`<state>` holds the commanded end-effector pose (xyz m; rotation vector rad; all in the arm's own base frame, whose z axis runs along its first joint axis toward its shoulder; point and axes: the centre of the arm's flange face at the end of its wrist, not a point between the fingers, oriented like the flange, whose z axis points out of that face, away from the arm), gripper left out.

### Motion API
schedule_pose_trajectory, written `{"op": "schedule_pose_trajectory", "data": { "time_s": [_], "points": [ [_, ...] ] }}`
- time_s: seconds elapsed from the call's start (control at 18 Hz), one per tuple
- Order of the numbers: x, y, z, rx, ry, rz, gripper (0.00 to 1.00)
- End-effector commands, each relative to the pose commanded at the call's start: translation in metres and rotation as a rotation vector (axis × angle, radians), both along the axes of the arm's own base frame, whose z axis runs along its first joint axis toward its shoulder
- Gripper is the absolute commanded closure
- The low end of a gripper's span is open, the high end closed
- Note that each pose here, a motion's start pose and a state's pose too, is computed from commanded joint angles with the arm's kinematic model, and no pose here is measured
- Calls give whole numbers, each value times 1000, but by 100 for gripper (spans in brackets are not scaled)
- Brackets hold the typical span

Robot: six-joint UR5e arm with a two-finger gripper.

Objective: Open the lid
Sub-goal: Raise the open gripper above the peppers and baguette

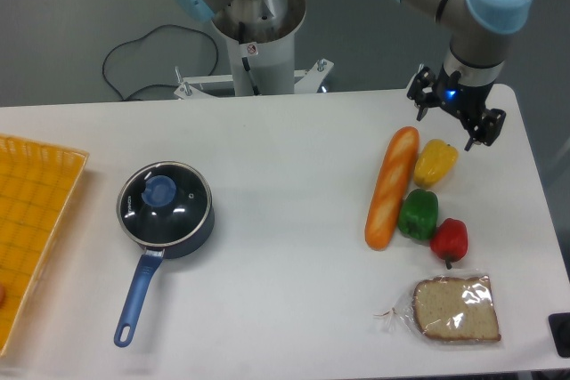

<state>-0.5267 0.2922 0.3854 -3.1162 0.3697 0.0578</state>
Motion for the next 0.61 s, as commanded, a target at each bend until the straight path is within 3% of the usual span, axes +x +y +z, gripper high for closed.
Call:
{"op": "schedule_pose_trajectory", "data": {
  "time_s": [0.61],
  "points": [
    [5,6,-9,-5,-6,31,0]
  ]
}}
